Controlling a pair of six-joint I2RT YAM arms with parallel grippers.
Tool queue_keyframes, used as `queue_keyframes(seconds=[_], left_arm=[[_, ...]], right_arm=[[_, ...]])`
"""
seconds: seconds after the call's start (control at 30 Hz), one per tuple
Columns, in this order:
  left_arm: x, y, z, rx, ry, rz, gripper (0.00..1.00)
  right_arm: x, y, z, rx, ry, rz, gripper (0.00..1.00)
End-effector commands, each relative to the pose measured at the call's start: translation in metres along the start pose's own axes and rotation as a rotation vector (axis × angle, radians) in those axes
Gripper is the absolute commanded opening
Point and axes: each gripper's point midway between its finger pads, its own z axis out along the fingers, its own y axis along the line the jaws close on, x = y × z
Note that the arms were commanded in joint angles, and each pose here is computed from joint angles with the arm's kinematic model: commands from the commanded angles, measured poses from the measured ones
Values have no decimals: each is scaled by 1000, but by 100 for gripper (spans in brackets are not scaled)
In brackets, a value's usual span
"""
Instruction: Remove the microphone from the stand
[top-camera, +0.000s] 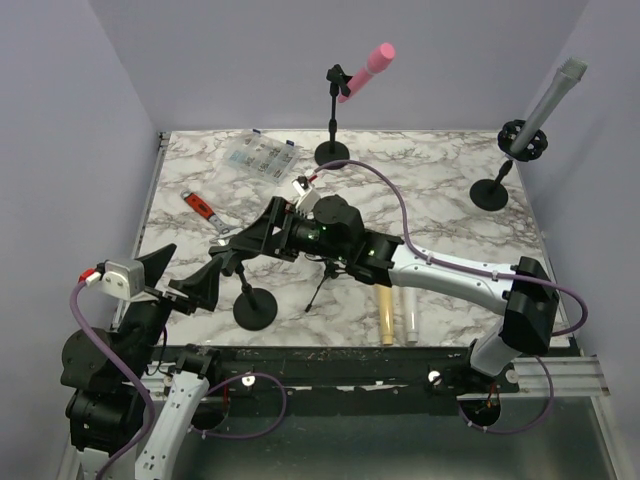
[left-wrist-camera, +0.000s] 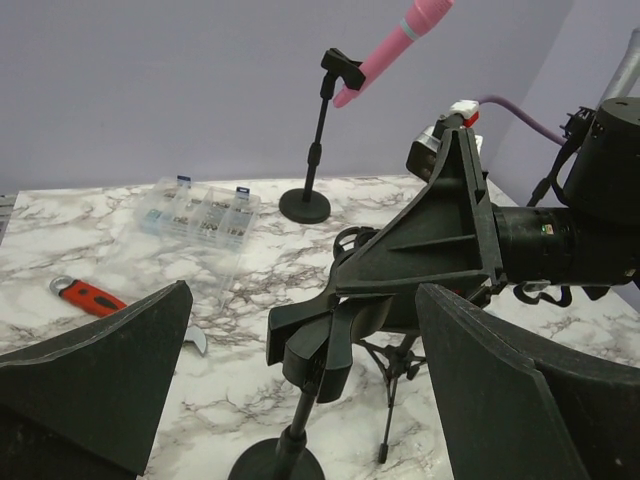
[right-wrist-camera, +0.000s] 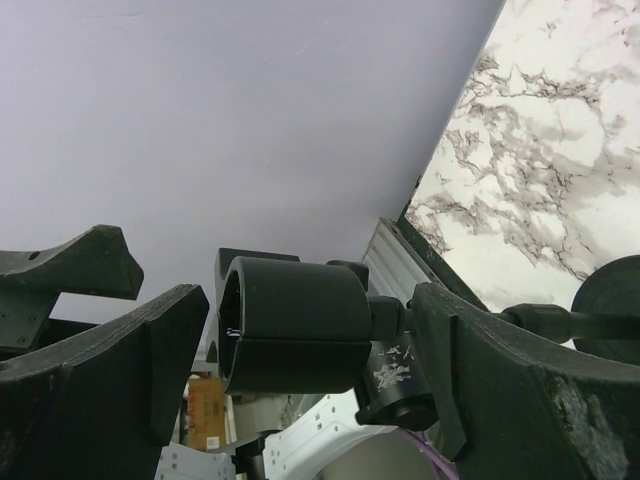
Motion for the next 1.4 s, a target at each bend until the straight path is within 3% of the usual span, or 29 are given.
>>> queue_keyframes(seconds=[0.0,0.17,0.53,1.0,1.37], left_arm=[[-1,-1,-5,3,-11,5,98],[0,0,-5,1,-10,4,98],[4,1,-6,-6,-3,1,98],[10,4,-5,-17,14,0,98],[10,4,-4,-16,18,-5,98]], right_arm=[[3,4,6,6,-2,-21,93],[8,0,7,21,7,-34,91],[39,-60,9,134,67,-13,82],[83,-134,3,267,135,6,82],[99,-164,-7,346,165,31,83]])
